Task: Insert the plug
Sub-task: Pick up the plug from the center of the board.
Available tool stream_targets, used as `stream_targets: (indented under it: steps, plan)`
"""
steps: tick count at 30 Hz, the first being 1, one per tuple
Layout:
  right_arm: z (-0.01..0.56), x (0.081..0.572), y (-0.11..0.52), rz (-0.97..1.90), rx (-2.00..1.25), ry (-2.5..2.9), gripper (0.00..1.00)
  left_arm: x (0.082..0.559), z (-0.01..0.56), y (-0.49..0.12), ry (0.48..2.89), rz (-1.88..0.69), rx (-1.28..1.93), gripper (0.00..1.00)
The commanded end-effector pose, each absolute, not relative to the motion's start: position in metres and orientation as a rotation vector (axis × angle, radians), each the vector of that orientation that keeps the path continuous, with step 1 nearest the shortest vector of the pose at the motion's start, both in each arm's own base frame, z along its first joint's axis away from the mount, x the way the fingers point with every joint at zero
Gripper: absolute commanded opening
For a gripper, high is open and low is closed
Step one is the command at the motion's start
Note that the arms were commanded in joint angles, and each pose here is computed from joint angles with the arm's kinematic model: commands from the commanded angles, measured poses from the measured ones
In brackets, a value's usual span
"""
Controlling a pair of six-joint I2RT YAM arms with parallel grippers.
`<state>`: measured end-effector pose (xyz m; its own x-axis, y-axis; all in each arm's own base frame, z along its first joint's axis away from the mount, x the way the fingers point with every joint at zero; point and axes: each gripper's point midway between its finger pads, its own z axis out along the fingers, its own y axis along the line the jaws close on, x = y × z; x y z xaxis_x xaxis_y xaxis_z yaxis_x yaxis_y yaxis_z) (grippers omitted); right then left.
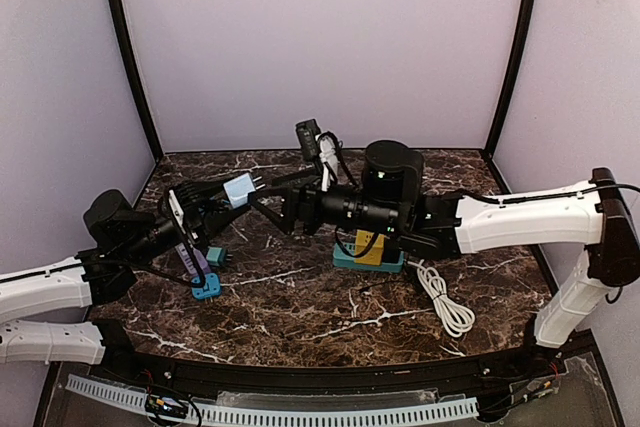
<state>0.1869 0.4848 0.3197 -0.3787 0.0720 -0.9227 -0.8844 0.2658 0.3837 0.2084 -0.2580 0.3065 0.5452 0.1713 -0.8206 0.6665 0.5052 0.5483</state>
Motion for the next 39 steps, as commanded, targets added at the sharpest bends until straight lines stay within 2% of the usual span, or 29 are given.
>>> stream_targets:
  steps: [1,4,7,10,13,15,16,18,19,20,21,22,24,26,30,35,39]
  plan:
    - [0.359,0.184,0.500,1.380,-0.682,1.450,0.78,0.210,0.344,-0.252,0.930,-0.409,0.892,0.01]
    - [0.357,0.185,0.511,1.397,-0.692,1.455,0.71,0.207,0.345,-0.255,0.905,-0.404,0.912,0.01]
    - [0.358,0.187,0.518,1.410,-0.700,1.454,0.58,0.206,0.345,-0.256,0.887,-0.400,0.921,0.01]
    - [0.360,0.185,0.521,1.439,-0.708,1.436,0.38,0.205,0.345,-0.256,0.873,-0.383,0.929,0.01]
    - [0.357,0.184,0.525,1.452,-0.729,1.450,0.21,0.204,0.345,-0.256,0.862,-0.375,0.934,0.01]
    - [0.355,0.184,0.525,1.450,-0.739,1.459,0.04,0.203,0.345,-0.256,0.854,-0.374,0.941,0.01]
    - [0.353,0.184,0.523,1.442,-0.744,1.462,0.00,0.203,0.343,-0.257,0.856,-0.376,0.953,0.01]
    - [0.350,0.188,0.515,1.401,-0.759,1.476,0.00,0.198,0.336,-0.261,0.860,-0.399,0.995,0.01]
    - [0.344,0.190,0.508,1.365,-0.779,1.497,0.00,0.193,0.329,-0.264,0.868,-0.425,1.033,0.07]
    - [0.339,0.194,0.501,1.319,-0.799,1.523,0.00,0.190,0.325,-0.265,0.879,-0.452,1.051,0.29]
    - [0.331,0.197,0.493,1.253,-0.832,1.560,0.00,0.183,0.314,-0.269,0.911,-0.505,1.107,0.42]
    - [0.323,0.198,0.485,1.184,-0.878,1.588,0.00,0.179,0.311,-0.270,0.925,-0.531,1.131,0.61]
    - [0.310,0.191,0.469,1.041,-1.030,1.595,0.00,0.166,0.289,-0.273,1.010,-0.617,1.231,0.74]
    - [0.298,0.178,0.453,0.956,-1.173,1.598,0.00,0.155,0.271,-0.272,1.096,-0.692,1.305,0.79]
    - [0.276,0.161,0.430,0.848,-1.375,1.646,0.00,0.146,0.263,-0.271,1.208,-0.789,1.339,0.79]
    - [0.268,0.143,0.441,0.786,-1.547,1.641,0.00,0.146,0.269,-0.278,1.244,-0.874,1.320,0.57]
    - [0.273,0.129,0.460,0.770,-1.609,1.565,0.00,0.146,0.271,-0.285,1.271,-0.944,1.309,0.51]
